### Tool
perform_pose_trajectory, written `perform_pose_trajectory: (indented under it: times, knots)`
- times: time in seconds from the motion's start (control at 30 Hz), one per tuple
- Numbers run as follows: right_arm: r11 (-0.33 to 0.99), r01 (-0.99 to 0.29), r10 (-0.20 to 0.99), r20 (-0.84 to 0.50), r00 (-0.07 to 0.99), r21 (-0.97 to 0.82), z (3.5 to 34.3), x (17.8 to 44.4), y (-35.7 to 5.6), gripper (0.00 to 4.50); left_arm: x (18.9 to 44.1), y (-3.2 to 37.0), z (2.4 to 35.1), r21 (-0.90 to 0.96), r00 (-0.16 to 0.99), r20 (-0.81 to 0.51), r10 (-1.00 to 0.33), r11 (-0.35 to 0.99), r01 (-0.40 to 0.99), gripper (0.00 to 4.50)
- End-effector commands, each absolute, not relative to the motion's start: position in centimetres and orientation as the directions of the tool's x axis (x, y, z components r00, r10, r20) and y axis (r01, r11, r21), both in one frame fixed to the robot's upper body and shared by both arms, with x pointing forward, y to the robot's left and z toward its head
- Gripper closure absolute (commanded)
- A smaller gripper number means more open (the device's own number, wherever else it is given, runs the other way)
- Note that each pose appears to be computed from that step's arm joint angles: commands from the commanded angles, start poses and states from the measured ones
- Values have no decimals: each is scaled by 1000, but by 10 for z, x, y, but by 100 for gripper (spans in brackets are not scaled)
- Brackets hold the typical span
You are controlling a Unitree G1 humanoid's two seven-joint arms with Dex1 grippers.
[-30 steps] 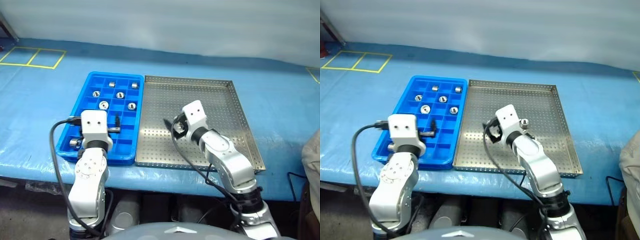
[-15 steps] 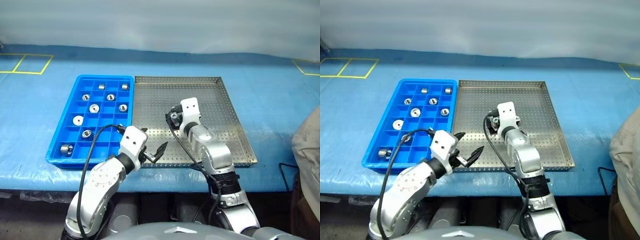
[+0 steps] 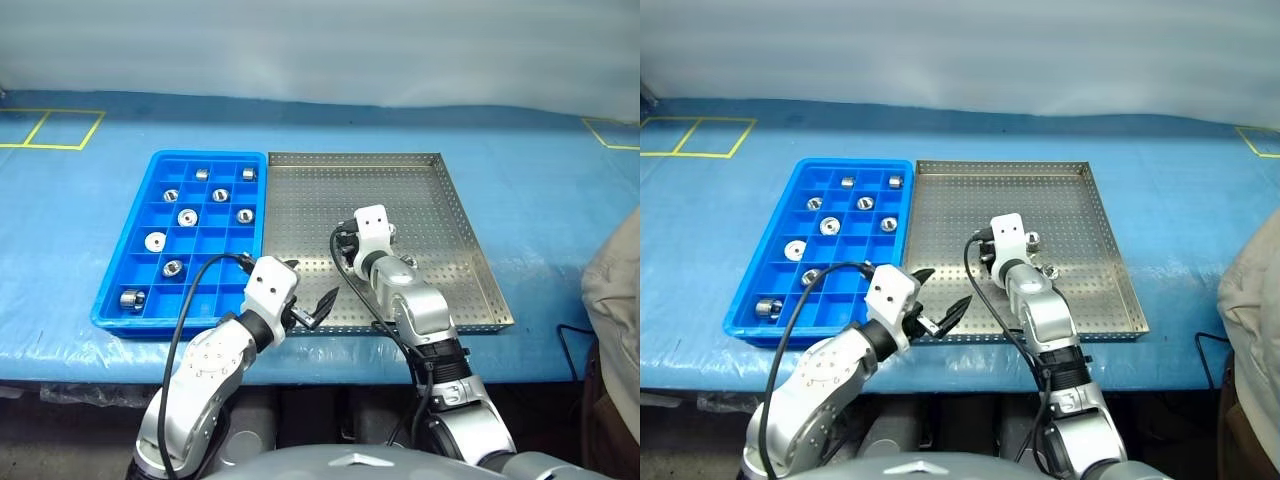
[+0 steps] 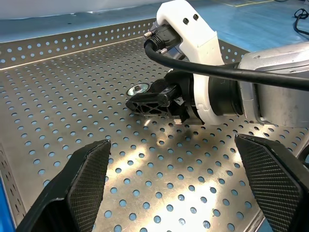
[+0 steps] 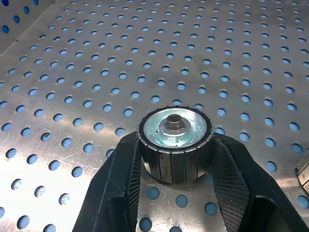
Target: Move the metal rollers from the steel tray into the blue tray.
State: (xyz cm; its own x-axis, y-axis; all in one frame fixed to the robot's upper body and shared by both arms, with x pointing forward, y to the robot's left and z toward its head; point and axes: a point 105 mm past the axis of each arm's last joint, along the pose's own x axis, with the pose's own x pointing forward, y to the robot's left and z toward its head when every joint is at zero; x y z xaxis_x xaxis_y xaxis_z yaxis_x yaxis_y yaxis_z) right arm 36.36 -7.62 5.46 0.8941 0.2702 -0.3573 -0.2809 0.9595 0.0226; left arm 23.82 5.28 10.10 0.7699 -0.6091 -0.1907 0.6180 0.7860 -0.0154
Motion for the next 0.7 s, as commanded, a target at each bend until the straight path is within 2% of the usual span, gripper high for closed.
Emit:
perform_pose_trajectory:
  times: [0.03, 0.23, 0.43, 0.7]
  knots:
    - [948, -318, 309, -275, 911, 12, 82, 369, -67, 277, 243, 57, 111, -15, 811, -133, -570, 819, 573, 0]
    - [918, -397, 387, -193, 902, -16, 118, 373, -42, 277, 256, 80, 127, -24, 909, -56, -413, 911, 413, 0]
    - [855, -518, 513, -108, 852, -23, 151, 372, 0, 277, 255, 104, 142, -10, 963, 7, -270, 963, 270, 0]
    - [771, -637, 633, -100, 767, -8, 157, 367, 47, 277, 246, 130, 147, -12, 994, 21, -104, 994, 105, 0]
